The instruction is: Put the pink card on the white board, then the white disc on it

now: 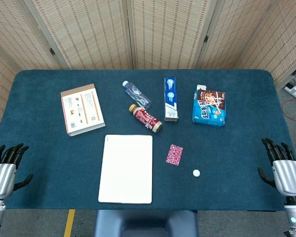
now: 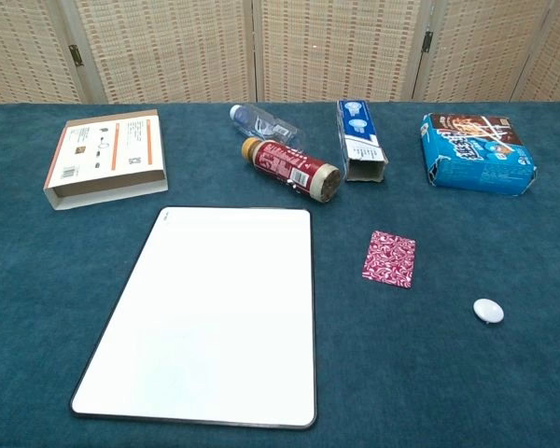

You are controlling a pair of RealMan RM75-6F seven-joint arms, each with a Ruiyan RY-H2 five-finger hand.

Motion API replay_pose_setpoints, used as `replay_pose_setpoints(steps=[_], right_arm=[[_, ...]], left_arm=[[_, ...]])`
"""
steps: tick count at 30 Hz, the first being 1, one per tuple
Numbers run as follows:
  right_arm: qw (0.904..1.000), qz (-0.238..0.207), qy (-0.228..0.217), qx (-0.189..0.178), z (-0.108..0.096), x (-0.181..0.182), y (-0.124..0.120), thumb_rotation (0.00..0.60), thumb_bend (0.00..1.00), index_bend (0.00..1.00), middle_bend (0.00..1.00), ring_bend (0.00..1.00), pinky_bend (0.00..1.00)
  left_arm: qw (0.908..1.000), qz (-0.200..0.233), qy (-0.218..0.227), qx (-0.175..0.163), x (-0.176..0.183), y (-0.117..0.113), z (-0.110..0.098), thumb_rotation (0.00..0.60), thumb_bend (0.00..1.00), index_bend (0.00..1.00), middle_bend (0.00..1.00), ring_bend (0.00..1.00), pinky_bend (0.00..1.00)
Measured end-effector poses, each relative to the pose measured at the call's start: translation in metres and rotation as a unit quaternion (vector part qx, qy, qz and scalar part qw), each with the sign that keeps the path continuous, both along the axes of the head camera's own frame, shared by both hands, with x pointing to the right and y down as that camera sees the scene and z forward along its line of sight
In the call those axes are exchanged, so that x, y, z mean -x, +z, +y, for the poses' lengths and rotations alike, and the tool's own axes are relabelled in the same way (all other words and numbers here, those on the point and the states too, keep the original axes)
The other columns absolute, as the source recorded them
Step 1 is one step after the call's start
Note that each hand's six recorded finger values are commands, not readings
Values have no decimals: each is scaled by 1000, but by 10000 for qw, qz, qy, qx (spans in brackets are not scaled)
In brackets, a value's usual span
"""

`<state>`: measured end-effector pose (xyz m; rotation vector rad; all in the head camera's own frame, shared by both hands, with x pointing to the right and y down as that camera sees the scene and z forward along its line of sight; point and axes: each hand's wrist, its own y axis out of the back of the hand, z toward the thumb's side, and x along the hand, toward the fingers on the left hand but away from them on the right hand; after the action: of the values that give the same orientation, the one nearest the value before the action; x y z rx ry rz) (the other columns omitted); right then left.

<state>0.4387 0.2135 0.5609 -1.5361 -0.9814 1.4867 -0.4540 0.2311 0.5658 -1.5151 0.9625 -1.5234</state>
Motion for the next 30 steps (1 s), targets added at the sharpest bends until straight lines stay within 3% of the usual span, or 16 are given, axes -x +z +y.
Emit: replay_pose_setpoints(steps=[23,30], right_arm=[[9991,-88,-364,181,-6,12,3,600,353,44,137,181,87],[9957,-85,-882,264,-21,33,8,600,353,155,140,176,87]], left_arm=[[10000,-46,-68,14,3,-4,3,600,248,177,149,159,0],[9999,-59,-74,37,3,-4,2,600,248,177,149,159,0]])
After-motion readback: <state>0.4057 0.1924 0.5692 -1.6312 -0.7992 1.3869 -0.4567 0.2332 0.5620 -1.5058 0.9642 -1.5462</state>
